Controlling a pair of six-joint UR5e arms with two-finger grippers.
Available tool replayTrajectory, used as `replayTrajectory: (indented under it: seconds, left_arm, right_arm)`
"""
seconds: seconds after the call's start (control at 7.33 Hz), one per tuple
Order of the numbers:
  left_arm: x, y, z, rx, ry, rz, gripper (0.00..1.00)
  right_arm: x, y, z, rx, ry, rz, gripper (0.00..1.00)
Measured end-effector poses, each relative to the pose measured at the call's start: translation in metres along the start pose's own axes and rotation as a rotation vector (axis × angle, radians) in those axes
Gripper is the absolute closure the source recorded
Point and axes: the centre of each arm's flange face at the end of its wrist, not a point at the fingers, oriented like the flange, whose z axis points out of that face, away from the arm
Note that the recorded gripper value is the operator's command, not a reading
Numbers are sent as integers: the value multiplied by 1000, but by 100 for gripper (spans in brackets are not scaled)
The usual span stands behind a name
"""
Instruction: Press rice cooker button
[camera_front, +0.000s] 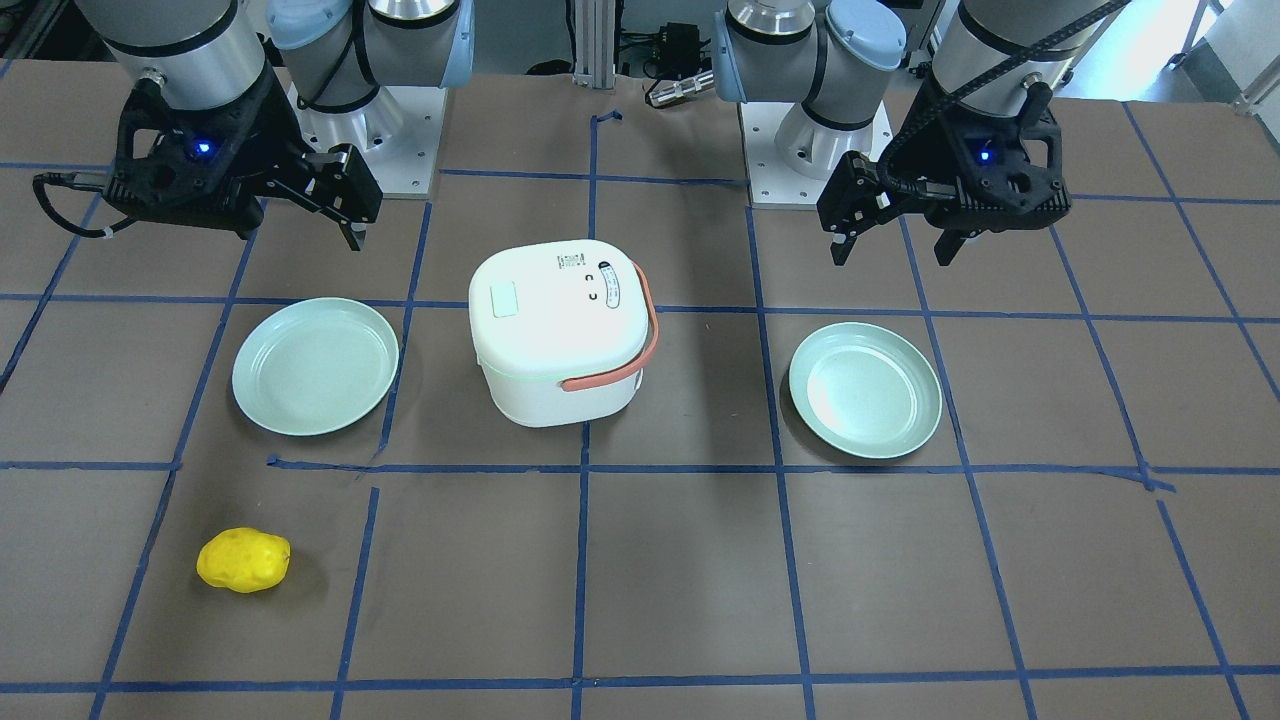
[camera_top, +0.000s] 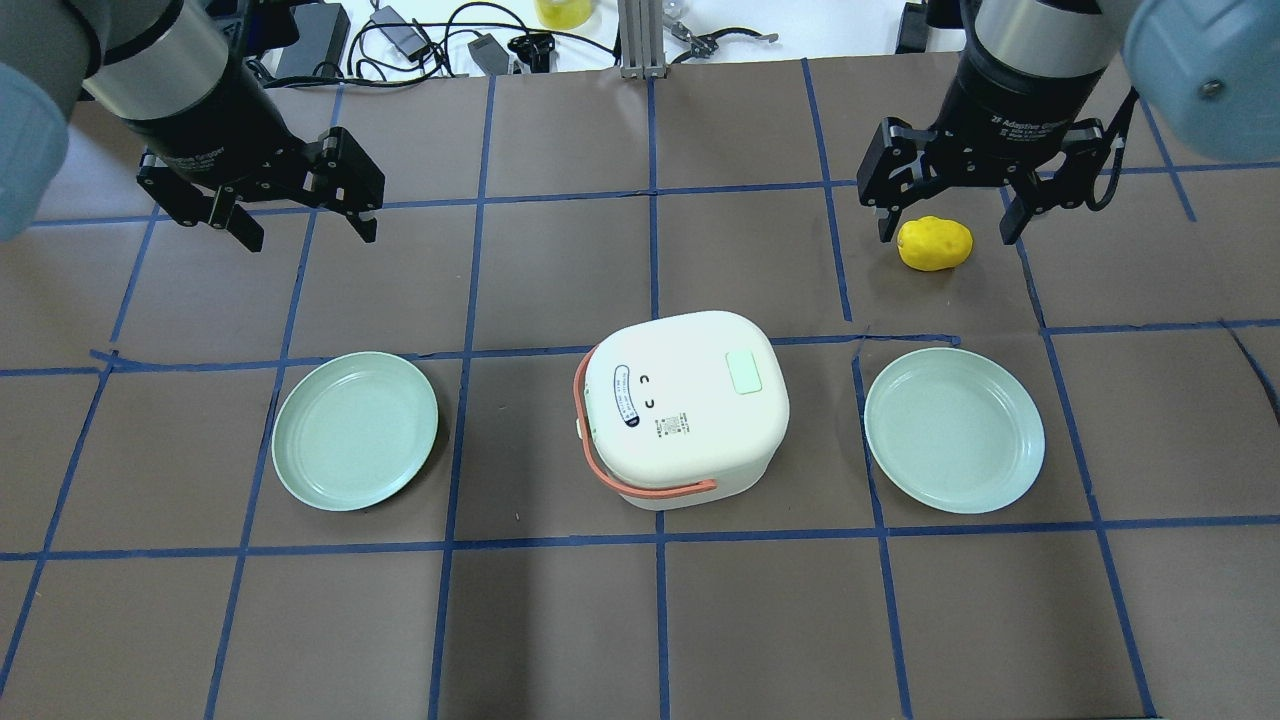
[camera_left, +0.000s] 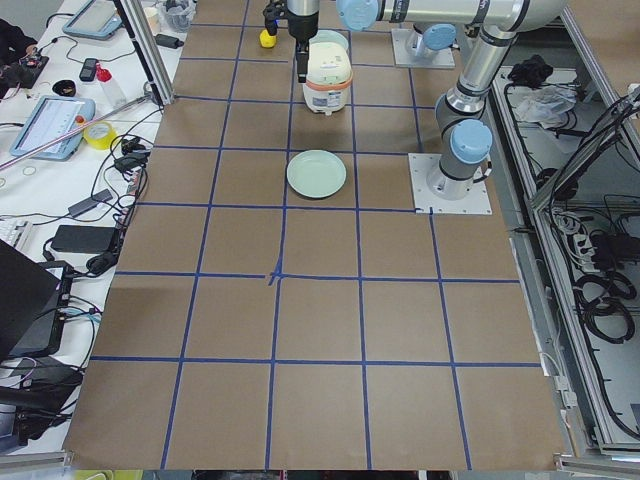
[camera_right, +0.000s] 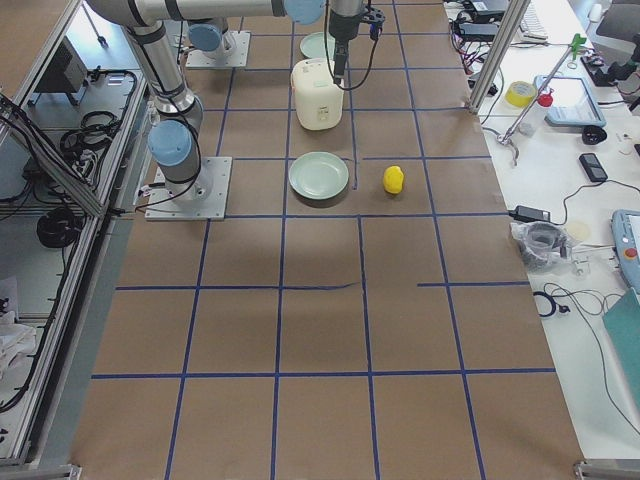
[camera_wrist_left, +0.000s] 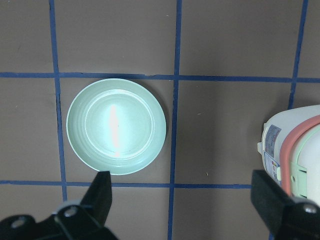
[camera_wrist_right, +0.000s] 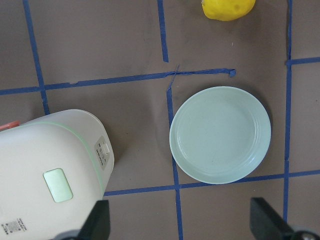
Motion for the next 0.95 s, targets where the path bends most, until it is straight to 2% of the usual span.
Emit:
replayTrajectory:
  seconds: [0.95]
  left_arm:
    - [0,0,0,0,0,0,0]
  right_arm:
    - [-2,1,-13,27,-3,0,0]
